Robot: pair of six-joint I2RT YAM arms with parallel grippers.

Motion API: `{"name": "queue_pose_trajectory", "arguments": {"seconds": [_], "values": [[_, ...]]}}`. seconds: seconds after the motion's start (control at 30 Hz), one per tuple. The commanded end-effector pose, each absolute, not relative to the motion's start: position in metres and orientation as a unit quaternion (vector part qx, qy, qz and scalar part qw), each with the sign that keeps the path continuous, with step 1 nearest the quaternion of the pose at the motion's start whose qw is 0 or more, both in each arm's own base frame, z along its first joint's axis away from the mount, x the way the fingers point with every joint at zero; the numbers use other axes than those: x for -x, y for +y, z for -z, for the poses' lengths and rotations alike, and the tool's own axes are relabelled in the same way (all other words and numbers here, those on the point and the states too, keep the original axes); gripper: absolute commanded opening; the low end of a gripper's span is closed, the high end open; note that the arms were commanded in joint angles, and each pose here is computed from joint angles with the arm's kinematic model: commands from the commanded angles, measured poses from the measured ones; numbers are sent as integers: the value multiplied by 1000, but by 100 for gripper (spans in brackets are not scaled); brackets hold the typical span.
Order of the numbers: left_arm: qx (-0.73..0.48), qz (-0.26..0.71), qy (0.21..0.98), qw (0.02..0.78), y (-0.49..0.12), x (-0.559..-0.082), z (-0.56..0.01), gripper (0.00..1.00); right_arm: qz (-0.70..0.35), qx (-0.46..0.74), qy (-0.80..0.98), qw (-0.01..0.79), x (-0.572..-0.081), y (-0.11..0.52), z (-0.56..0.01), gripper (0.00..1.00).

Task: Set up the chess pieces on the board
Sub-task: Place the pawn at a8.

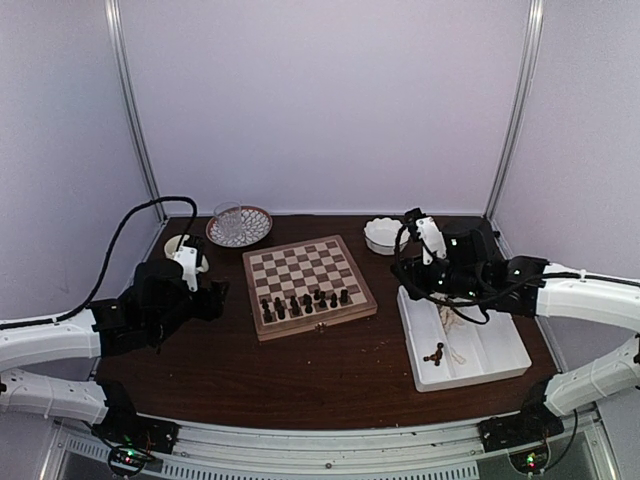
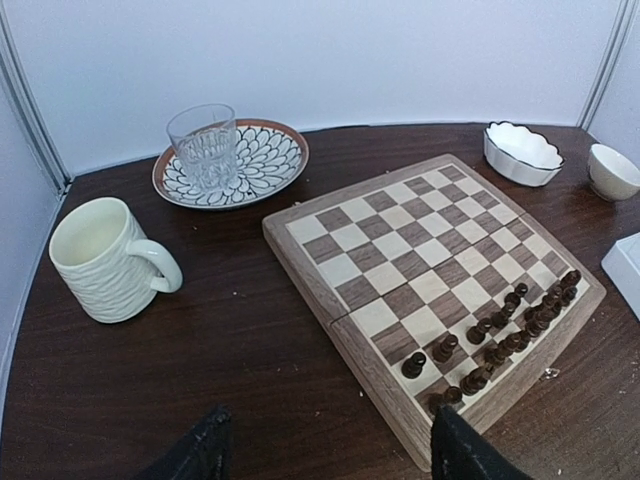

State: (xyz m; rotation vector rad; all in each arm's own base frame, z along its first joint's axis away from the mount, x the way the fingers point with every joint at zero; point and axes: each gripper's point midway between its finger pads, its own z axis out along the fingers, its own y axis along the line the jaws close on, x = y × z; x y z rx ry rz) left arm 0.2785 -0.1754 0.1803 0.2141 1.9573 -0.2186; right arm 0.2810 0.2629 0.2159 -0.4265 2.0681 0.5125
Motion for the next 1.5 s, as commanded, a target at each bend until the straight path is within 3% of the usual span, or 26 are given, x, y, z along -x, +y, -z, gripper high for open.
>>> {"name": "queue_pose_trajectory", "arguments": {"seconds": [0.0, 0.6, 0.93, 1.47], "values": [[-96, 111, 814, 562, -183, -282, -191, 68, -222, 176, 795, 536, -305, 282, -249, 16], [-98, 109, 817, 558, -184, -283, -188, 68, -176, 148, 833, 503, -362, 322, -136, 12], [-102, 109, 819, 554, -186, -284, -185, 68, -201, 137, 835, 493, -376, 328, -90, 15], [-104, 102, 824, 548, -187, -285, -181, 68, -199, 131, 845, 479, -379, 322, -75, 26]]}}
